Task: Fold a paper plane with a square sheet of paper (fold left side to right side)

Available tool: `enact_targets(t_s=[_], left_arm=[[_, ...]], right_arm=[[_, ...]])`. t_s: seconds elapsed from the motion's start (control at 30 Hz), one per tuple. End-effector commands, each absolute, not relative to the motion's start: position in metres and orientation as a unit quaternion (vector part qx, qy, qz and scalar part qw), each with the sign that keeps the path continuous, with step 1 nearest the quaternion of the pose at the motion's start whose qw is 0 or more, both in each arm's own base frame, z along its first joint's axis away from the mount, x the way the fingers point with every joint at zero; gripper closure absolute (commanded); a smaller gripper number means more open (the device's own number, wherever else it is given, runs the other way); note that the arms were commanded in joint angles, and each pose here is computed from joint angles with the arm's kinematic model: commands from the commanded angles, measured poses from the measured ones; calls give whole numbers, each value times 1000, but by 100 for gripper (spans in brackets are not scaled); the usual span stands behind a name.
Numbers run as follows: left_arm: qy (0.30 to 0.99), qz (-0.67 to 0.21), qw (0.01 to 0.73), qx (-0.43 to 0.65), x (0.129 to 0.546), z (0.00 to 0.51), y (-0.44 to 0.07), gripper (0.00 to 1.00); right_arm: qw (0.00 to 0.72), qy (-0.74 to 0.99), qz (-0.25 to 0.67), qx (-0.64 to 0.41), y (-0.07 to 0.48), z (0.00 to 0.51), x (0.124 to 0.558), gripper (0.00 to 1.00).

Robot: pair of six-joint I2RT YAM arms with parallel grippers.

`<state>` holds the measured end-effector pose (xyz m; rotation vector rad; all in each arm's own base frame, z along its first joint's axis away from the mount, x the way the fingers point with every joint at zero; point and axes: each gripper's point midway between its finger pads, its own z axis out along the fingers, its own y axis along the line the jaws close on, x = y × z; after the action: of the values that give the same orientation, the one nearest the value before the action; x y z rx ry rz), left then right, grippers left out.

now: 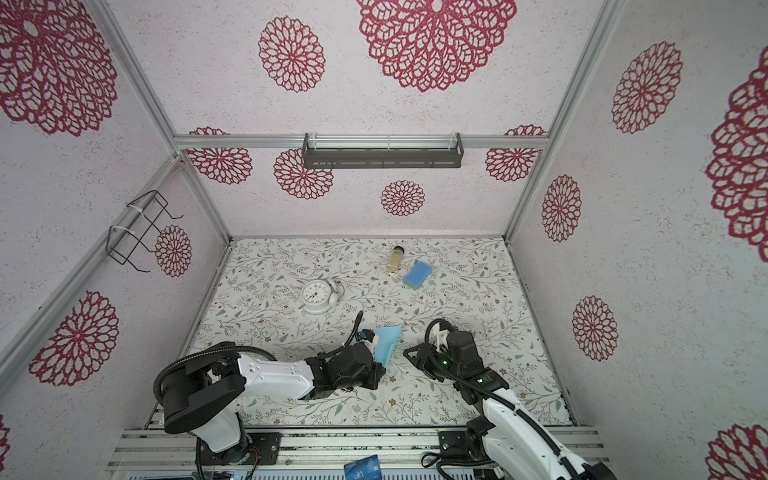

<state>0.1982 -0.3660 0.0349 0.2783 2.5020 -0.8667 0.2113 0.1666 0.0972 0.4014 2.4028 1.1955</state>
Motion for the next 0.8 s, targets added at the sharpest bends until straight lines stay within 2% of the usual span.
enact_targets(t_s=[0.0,0.53,0.77], left_arm=[[911,-325,238,92,202,36,-366,100],[898,-381,207,74,202,40,-362,100],[889,-415,187,56,200,43,-364,100]], right_arm=[[236,866,426,114,168,108,217,56],[231,899,367,69,161,98,218,58],[224,897,375,63,167,93,222,74]])
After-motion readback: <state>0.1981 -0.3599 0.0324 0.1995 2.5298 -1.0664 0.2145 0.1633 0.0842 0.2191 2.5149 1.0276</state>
